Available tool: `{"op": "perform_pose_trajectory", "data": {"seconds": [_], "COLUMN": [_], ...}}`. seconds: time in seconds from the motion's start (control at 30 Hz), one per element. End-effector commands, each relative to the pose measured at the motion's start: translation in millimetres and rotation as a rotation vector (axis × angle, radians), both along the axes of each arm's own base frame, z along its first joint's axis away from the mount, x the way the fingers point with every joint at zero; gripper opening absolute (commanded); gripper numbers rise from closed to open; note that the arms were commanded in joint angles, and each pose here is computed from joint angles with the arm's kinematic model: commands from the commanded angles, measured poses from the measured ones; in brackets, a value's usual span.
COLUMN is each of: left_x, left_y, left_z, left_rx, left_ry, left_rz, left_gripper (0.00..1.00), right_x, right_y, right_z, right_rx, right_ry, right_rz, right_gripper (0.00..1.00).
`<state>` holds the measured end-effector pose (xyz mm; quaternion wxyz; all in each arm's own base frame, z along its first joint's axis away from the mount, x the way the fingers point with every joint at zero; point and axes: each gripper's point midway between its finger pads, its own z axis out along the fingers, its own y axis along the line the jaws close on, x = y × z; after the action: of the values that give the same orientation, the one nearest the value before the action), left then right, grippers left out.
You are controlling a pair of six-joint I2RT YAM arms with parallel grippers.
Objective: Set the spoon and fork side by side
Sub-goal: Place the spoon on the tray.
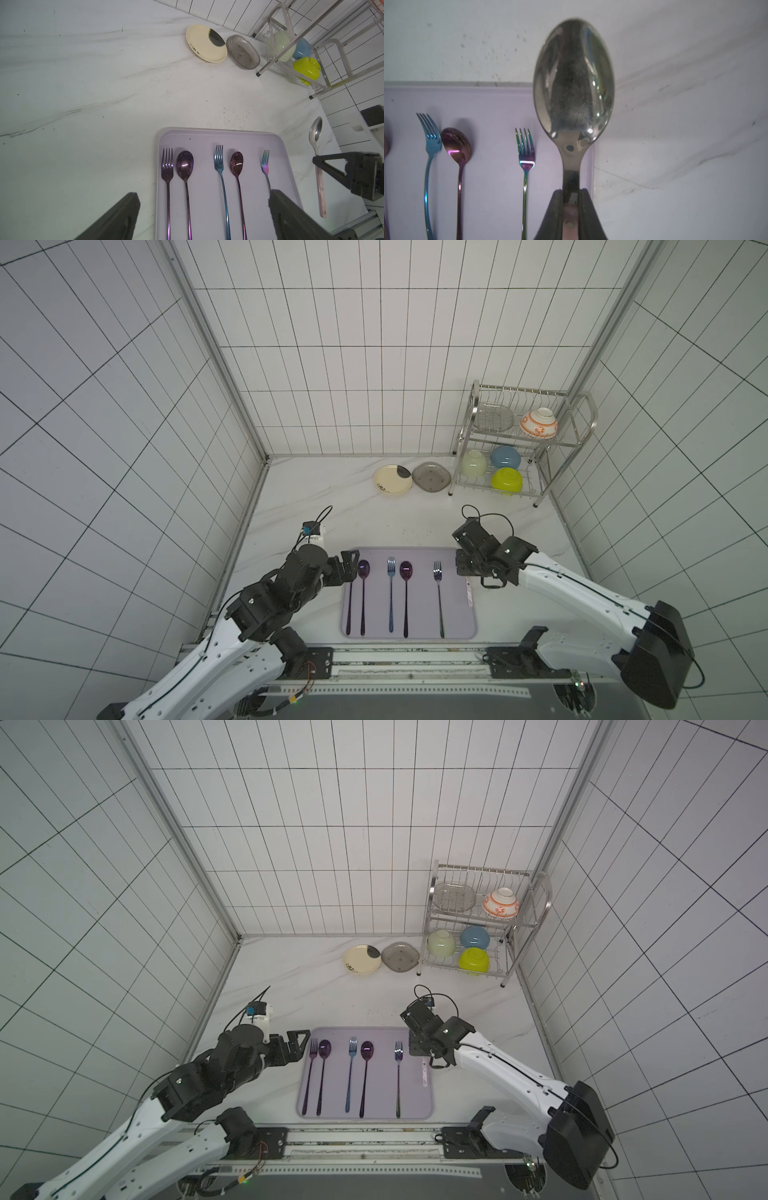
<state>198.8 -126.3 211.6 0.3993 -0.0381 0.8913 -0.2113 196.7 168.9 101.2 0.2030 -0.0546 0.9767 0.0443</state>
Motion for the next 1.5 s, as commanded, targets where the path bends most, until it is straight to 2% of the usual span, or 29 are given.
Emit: {"op": "perform_pose_trajectory", "data": {"seconds": [0.0,0.23,0.53,1.17,1.47], "left_x": [-3.6,-6.0,-6.1,-6.5,-6.0], "left_y": [-0.2,-0.7,1.9,3.0,2.8], "left_z": [-5.6,-9.7,-9.7,-9.5,-9.9], "left_rx": [0.011,0.02,0.017,0.018,0.019], "left_ry": [0.01,0.026,0.018,0.017,0.016], "left_rz": [-0.02,-0.033,-0.021,-0.018,-0.017], "left_gripper": [0.98,0.98,0.98,0.98,0.98], "right_x": [-17.5,-31.3,-39.0,-36.7,-40.8], "right_y": [10.8,20.1,25.8,17.3,18.3], "right_z": [-12.6,-42.7,-60.5,-73.7,-82.9], "right_rx": [0.077,0.07,0.011,-0.081,-0.101], "right_ry": [0.062,0.091,0.093,0.083,0.116], "right_rz": [-0.08,-0.118,-0.088,-0.054,-0.035], "right_gripper": [0.0,0.0,0.0,0.0,0.1]}}
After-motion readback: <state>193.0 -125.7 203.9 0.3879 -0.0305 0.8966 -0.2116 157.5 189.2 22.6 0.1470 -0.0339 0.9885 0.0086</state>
